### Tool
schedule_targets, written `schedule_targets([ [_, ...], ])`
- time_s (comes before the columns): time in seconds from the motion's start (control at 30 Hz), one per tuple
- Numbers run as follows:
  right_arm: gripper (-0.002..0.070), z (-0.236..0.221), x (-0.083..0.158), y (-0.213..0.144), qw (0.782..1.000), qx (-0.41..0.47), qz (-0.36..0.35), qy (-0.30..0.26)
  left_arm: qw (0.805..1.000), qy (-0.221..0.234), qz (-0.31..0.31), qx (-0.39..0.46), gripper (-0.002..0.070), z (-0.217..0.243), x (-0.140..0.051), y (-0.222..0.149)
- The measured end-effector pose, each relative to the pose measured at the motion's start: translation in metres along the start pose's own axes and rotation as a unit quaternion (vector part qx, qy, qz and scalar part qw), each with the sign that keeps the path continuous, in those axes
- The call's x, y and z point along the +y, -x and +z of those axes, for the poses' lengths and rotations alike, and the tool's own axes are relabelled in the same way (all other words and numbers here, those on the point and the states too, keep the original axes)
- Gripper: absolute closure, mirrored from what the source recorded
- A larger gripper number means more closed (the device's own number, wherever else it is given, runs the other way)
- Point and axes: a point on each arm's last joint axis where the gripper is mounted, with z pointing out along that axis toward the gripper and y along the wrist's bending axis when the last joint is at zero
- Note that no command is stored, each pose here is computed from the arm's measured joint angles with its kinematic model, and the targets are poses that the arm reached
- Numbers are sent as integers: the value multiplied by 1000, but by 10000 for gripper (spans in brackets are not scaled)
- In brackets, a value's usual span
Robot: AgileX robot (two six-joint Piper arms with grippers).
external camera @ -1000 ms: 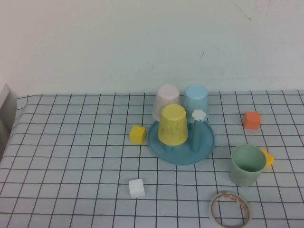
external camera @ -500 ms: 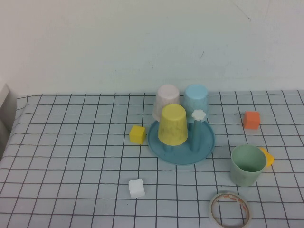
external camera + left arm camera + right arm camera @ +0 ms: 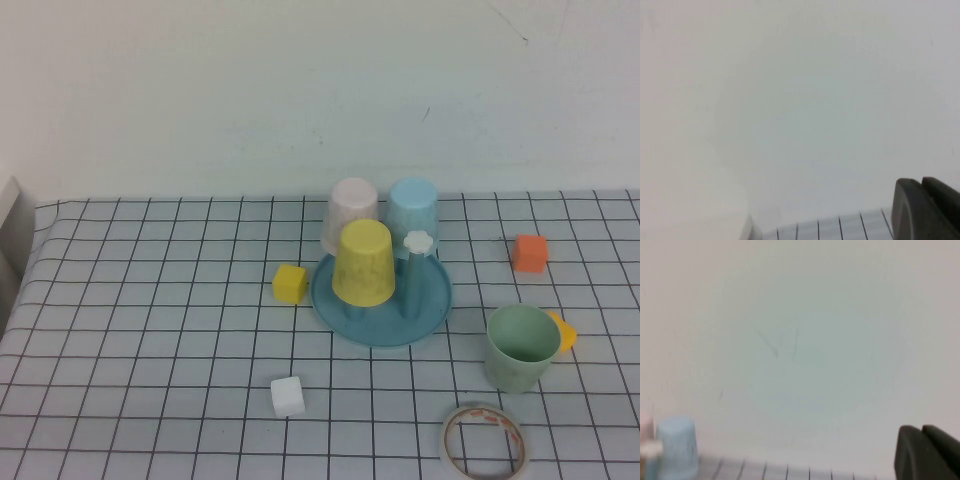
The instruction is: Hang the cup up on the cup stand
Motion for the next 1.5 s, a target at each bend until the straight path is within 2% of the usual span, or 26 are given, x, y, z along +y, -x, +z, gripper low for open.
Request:
schedule_targets([
  [0.13, 678, 0, 0, 9, 999, -52, -2, 2, 998, 8, -4, -55, 676, -1, 1, 10],
  [0.33, 678, -1, 1, 15, 996, -84, 19, 5, 992, 17, -4, -122, 676, -3, 3, 22],
  [0.47, 678, -4, 0, 25, 990, -140, 33, 6, 976, 31, 0, -216, 676, -9, 5, 38],
  [0.6, 678, -3, -2, 36, 991, -132, 38, 2, 976, 30, -4, -217, 676, -10, 8, 65],
  [0.83, 678, -12, -10, 91, 994, -99, 35, -13, 992, 6, -12, -128, 676, -19, 13, 143],
  [0.9, 678, -13, -12, 99, 997, -74, 29, -17, 995, 4, -2, -103, 676, -12, 14, 155],
  [1.0, 678, -2, -14, 100, 1000, 11, 14, -19, 998, -1, 9, -63, 676, 2, 15, 161],
  [1.23, 678, 43, -15, 88, 983, 183, -23, -5, 994, -24, 11, 105, 676, 42, 11, 135],
  [1.33, 678, 62, -14, 75, 970, 242, -30, 4, 981, -35, 18, 192, 676, 55, 9, 111],
  [1.5, 678, 89, -11, 58, 959, 283, -29, 15, 944, -55, 4, 326, 676, 70, 2, 64],
])
